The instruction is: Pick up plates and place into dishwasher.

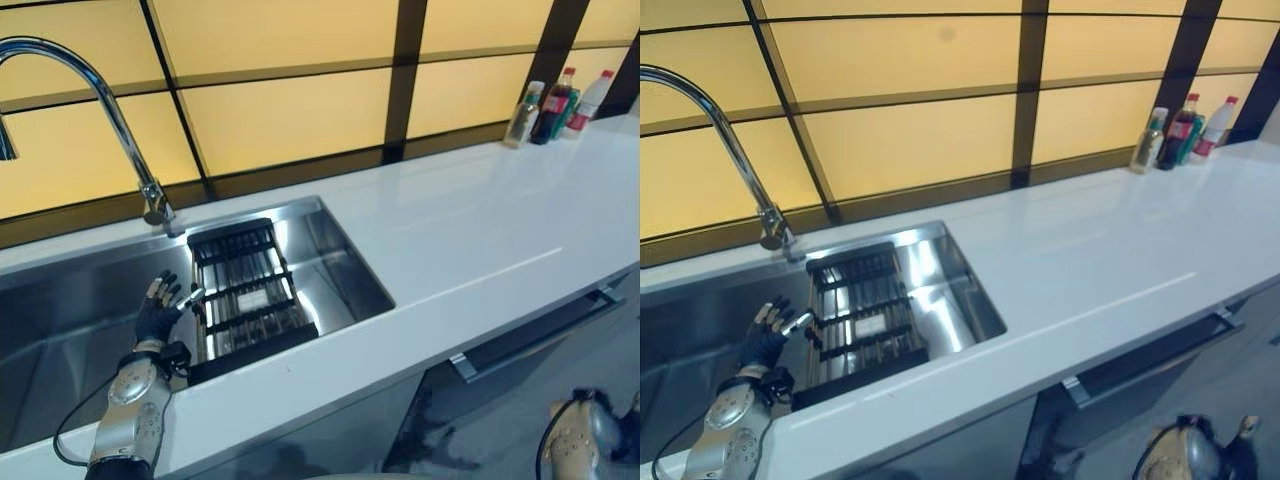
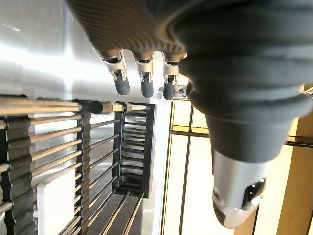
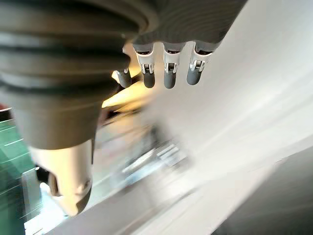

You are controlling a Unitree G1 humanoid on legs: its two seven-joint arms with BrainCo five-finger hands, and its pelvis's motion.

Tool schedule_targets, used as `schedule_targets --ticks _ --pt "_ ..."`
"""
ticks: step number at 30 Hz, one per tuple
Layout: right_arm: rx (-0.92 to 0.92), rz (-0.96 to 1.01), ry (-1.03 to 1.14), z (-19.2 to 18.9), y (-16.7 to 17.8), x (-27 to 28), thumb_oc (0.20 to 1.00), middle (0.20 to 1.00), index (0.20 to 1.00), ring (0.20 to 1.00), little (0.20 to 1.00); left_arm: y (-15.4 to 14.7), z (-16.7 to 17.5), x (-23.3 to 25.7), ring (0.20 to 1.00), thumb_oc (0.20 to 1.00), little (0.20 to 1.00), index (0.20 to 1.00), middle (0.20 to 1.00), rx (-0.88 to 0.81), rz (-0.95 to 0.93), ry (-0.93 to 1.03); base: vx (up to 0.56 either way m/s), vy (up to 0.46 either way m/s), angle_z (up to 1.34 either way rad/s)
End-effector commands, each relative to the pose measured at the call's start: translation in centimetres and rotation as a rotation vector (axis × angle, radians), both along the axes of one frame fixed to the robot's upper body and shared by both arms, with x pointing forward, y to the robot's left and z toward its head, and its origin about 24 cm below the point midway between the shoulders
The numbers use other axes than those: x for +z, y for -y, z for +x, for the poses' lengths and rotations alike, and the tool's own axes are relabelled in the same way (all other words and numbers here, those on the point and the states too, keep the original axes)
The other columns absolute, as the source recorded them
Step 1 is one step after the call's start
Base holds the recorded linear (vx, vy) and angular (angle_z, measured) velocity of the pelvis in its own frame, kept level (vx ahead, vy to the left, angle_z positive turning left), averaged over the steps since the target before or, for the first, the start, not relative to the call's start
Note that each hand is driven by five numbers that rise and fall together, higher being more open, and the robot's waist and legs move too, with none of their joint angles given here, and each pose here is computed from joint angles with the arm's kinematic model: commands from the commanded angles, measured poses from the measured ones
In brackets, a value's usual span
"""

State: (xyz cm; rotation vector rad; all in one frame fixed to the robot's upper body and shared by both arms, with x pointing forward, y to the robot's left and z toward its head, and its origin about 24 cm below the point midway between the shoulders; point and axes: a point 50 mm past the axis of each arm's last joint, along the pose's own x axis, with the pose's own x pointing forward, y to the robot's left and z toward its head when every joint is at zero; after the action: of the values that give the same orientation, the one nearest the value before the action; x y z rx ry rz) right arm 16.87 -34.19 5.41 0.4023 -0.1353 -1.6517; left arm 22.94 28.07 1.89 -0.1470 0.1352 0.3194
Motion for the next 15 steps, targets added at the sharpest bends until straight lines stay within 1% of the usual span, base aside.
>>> schedule_targets --ticks 1,2,3,4,8,11,14,15 --pt "0.136 -0.446 0.128 3.0 -0.7 7.1 1.000 1.000 1.000 1.000 1.000 1.1 0.7 0.7 1.000 1.000 1.000 1.000 1.000 -0.010 -0.042 0.076 0.00 0.060 0.01" --pt "0.205 -0.542 0.146 3.6 -1.5 8.2 1.000 1.000 1.000 1.000 1.000 1.4 0.8 0.7 1.000 1.000 1.000 1.000 1.000 -0.012 -0.053 0.081 0.00 0.052 0.02" --pt "0.240 -0.589 0.157 3.9 -1.9 8.8 1.000 1.000 1.000 1.000 1.000 1.5 0.8 0.7 1.000 1.000 1.000 1.000 1.000 -0.011 -0.059 0.084 0.01 0.033 0.02" --pt "0.320 -0.701 0.188 4.4 -3.0 10.0 1.000 1.000 1.000 1.000 1.000 1.8 1.0 0.6 1.000 1.000 1.000 1.000 1.000 -0.010 -0.070 0.090 0.01 0.017 0.04" --pt "0.549 -0.953 0.307 5.1 -6.0 13.0 1.000 1.000 1.000 1.000 1.000 3.1 1.6 1.0 1.000 1.000 1.000 1.000 1.000 -0.031 -0.083 0.110 0.01 -0.016 0.17" --pt "0.740 -1.071 0.358 5.7 -8.0 14.2 1.000 1.000 1.000 1.000 1.000 3.7 2.0 1.4 1.000 1.000 1.000 1.000 1.000 -0.052 -0.095 0.129 0.00 -0.041 0.26" --pt "1.053 -1.156 0.365 7.1 -11.1 14.7 1.000 1.000 1.000 1.000 1.000 4.5 2.4 2.2 1.000 1.000 1.000 1.000 1.000 -0.083 -0.104 0.164 -0.01 -0.076 0.33" --pt "1.108 -1.162 0.360 7.3 -11.6 14.7 1.000 1.000 1.000 1.000 1.000 4.6 2.4 2.4 1.000 1.000 1.000 1.000 1.000 -0.084 -0.105 0.168 -0.02 -0.091 0.43"
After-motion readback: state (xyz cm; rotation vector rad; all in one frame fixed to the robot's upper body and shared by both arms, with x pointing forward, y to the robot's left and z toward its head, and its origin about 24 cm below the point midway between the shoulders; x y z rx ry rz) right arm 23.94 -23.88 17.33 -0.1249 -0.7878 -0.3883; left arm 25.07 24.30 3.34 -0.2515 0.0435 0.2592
